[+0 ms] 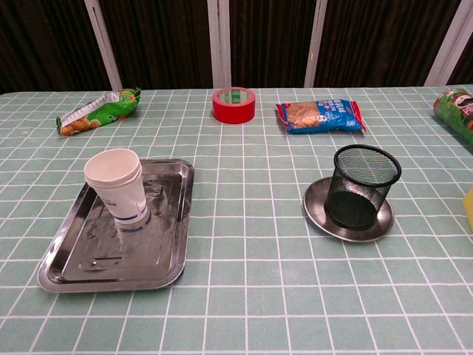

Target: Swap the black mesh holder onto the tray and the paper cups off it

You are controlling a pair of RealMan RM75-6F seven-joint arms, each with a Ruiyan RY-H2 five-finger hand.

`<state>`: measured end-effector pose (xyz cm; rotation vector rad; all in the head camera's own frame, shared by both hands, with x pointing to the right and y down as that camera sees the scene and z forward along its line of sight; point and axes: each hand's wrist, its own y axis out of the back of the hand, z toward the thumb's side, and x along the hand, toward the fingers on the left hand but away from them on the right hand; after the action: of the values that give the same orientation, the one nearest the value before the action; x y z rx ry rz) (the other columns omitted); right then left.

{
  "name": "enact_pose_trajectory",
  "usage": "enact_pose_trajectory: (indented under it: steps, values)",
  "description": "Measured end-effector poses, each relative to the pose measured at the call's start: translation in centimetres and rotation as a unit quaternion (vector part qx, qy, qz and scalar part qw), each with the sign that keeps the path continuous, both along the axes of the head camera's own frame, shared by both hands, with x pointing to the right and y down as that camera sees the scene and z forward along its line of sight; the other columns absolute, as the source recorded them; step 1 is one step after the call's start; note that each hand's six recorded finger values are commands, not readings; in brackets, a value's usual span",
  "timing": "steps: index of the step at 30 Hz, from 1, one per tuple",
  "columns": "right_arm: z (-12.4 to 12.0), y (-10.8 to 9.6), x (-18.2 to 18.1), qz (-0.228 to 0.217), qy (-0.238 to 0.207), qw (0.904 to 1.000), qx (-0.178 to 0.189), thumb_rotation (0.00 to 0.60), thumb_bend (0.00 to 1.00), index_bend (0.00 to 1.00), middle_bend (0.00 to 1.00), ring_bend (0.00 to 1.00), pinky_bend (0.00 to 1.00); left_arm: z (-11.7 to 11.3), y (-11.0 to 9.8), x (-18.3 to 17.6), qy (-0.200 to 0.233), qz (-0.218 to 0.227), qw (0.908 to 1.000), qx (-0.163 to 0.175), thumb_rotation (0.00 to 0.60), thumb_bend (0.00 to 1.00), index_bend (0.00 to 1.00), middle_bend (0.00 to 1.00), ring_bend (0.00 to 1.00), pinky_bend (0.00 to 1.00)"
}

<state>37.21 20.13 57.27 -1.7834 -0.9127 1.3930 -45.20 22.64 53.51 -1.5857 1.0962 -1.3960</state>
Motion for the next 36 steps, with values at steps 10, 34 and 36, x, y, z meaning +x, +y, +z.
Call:
enact_pose_trajectory:
  steps: [10, 34, 36]
  values:
    - [3.5, -5.2, -6.8, -0.054, -0.017, 0.9953, -0.078, 0.6, 0.0, 0.01, 0.0, 0.0, 0.0, 0.3, -0.4, -0.6, -0.011, -0.011, 0.9999, 0.0, 0.6, 0.03, 0.21, 0.0, 0.0, 0.11]
    - [8.4, -7.6, -13.2, -0.074, -0.009, 0.9885, -0.131, 0.6, 0.0, 0.24, 0.2, 0.24, 0.08, 0.4, -0.7, -1.1, -0.014, -0.025, 0.9996, 0.004, 0.6, 0.07, 0.21, 0.0, 0.0, 0.11]
    - [8.4, -7.8, -13.4, -0.074, -0.007, 0.9893, -0.125, 0.6, 0.0, 0.31, 0.25, 0.29, 0.11, 0.4, -0.7, -1.1, -0.014, -0.026, 0.9996, 0.004, 0.6, 0.07, 0.21, 0.0, 0.0, 0.11]
